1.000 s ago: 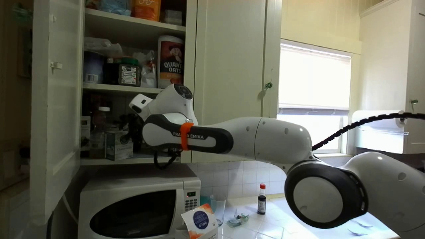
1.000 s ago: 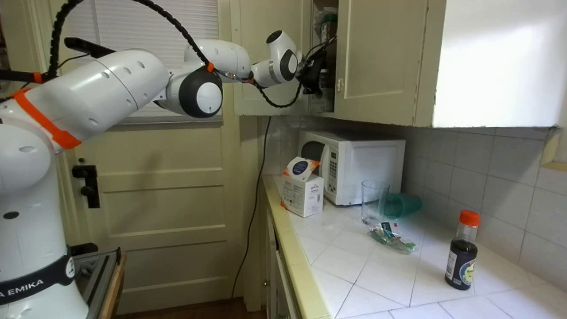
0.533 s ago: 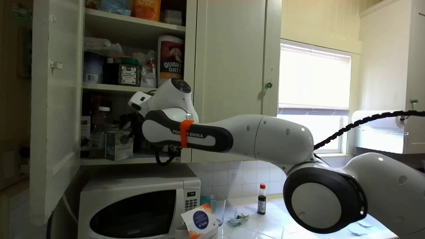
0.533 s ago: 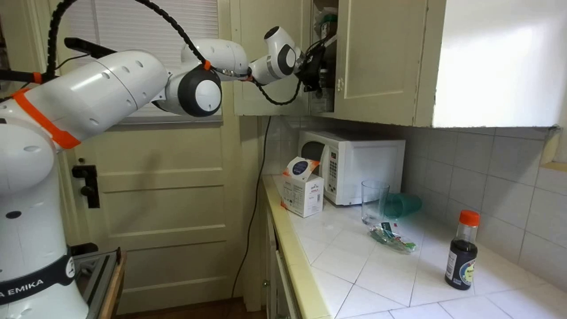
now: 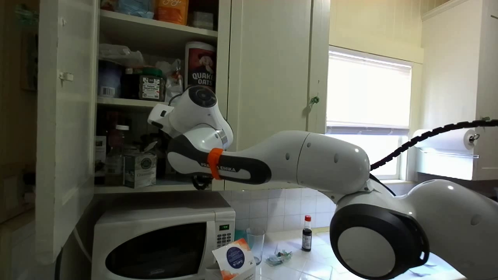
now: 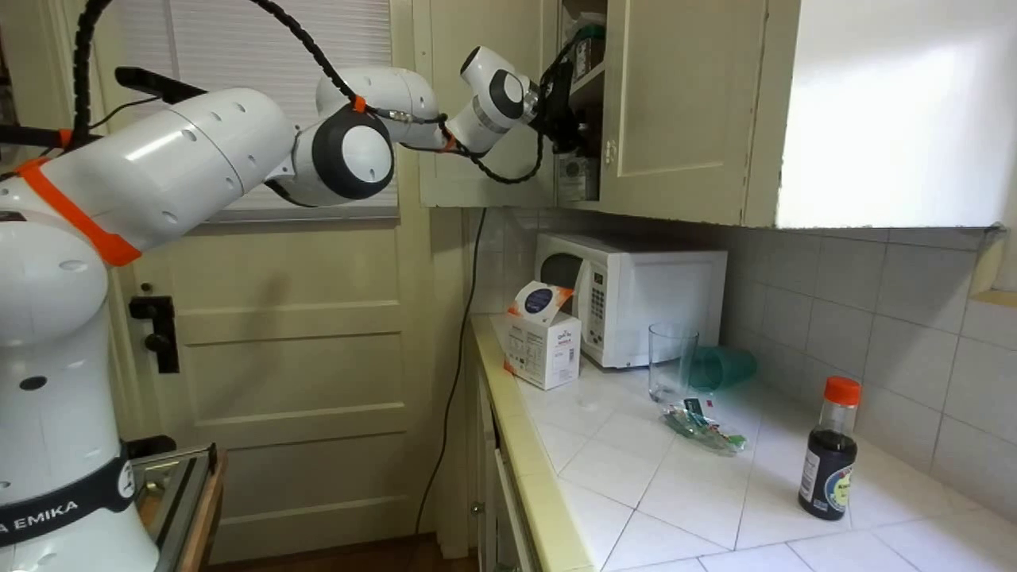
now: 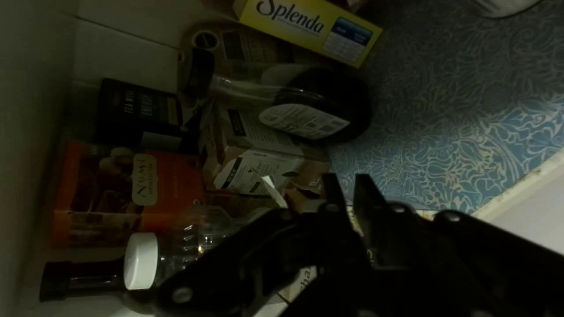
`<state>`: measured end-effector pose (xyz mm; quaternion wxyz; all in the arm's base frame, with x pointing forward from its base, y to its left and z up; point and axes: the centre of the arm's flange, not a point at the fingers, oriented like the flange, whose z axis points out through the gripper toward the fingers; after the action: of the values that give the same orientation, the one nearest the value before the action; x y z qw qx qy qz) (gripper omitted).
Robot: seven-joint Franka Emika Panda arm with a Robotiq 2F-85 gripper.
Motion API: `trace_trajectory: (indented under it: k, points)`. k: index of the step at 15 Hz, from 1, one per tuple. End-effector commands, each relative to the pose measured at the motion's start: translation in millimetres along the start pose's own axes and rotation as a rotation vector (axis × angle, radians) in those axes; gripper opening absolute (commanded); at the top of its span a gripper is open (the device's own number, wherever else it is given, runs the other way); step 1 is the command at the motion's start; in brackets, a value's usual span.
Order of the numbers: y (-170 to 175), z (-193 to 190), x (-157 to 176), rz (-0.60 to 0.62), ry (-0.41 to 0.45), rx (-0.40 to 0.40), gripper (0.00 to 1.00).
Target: Remove the box from the top cabinet
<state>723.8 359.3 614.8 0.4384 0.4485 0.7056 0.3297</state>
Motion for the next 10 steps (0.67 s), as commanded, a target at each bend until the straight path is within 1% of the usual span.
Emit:
trace_trajectory:
  k: [1, 2, 3, 4, 5, 6, 7, 8, 10]
  points:
    - [0.0, -0.1, 0.0, 0.000, 0.000, 0.000, 0.22]
    - [0.0, 0.1, -0.4, 0.000, 0.000, 0.000, 0.30]
    - [-0.1, 0.2, -0.8, 0.001, -0.001, 0.000, 0.33]
    - [-0.2, 2.4, 0.1, -0.017, -0.011, -0.053, 0.58]
    - [6.4, 9.3, 4.3, -0.036, -0.017, -0.101, 0.57]
    - [12.7, 12.5, 6.2, -0.033, -0.004, -0.157, 0.58]
    - [17.7, 17.8, 9.4, -0.036, 0.006, -0.200, 0.63]
    - [20.5, 22.4, 12.2, -0.035, 0.022, -0.241, 0.71]
    - [20.2, 34.8, 16.9, -0.015, 0.082, -0.259, 0.85]
